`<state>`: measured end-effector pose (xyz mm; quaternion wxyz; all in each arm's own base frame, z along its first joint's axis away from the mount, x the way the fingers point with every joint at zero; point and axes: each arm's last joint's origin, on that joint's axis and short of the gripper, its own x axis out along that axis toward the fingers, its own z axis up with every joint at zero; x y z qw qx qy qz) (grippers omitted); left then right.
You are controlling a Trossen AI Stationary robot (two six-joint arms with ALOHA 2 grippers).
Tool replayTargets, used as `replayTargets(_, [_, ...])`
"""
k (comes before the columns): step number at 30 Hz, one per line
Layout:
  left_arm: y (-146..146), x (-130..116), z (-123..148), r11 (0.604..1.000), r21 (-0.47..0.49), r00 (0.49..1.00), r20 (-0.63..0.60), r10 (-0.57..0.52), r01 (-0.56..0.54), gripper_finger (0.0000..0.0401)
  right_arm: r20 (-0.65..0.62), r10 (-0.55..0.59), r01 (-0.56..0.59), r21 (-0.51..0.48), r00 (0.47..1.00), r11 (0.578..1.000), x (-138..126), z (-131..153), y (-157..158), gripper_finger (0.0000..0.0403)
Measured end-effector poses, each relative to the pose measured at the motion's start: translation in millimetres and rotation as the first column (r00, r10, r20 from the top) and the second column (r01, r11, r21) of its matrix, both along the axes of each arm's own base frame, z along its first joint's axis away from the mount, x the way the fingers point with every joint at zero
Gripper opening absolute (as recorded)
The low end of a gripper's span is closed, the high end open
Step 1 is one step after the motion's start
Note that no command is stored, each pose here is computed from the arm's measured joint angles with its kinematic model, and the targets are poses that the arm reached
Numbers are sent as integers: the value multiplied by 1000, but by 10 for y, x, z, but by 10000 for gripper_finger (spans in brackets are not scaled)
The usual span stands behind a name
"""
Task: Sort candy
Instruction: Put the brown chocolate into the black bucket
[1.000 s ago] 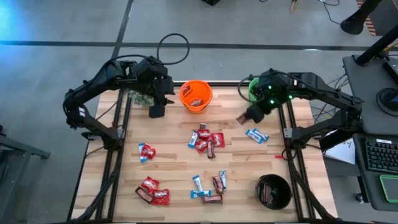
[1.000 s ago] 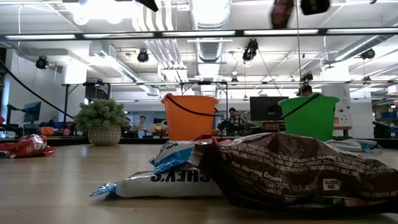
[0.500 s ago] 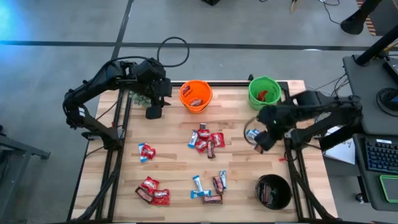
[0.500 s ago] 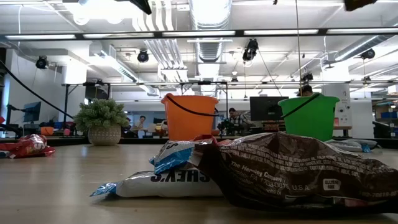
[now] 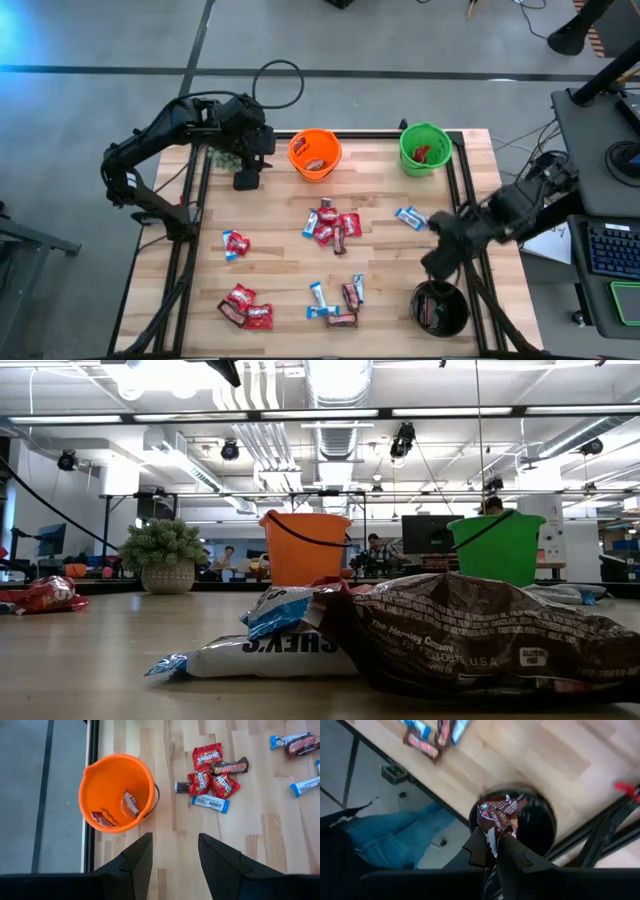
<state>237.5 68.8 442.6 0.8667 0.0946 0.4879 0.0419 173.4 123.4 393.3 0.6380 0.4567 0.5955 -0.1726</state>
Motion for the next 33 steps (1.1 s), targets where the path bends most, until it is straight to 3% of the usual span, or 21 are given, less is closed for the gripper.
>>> replayTargets(12, [-6, -23, -5, 1000, -4, 1000, -17, 1, -1, 141, -175, 36, -44, -41, 984, 998, 66, -340, 624, 13])
replayTargets(23, [-14, -49, -18, 1000, 0, 999, -49, -20, 20, 141, -237, 57, -68, -38, 970, 997, 119, -453, 738, 16])
replayTargets(33, [-26, -93, -8, 1000, -2, 998, -59, -21, 21, 141, -231, 44, -53, -31, 972, 998, 96, -421, 714, 115])
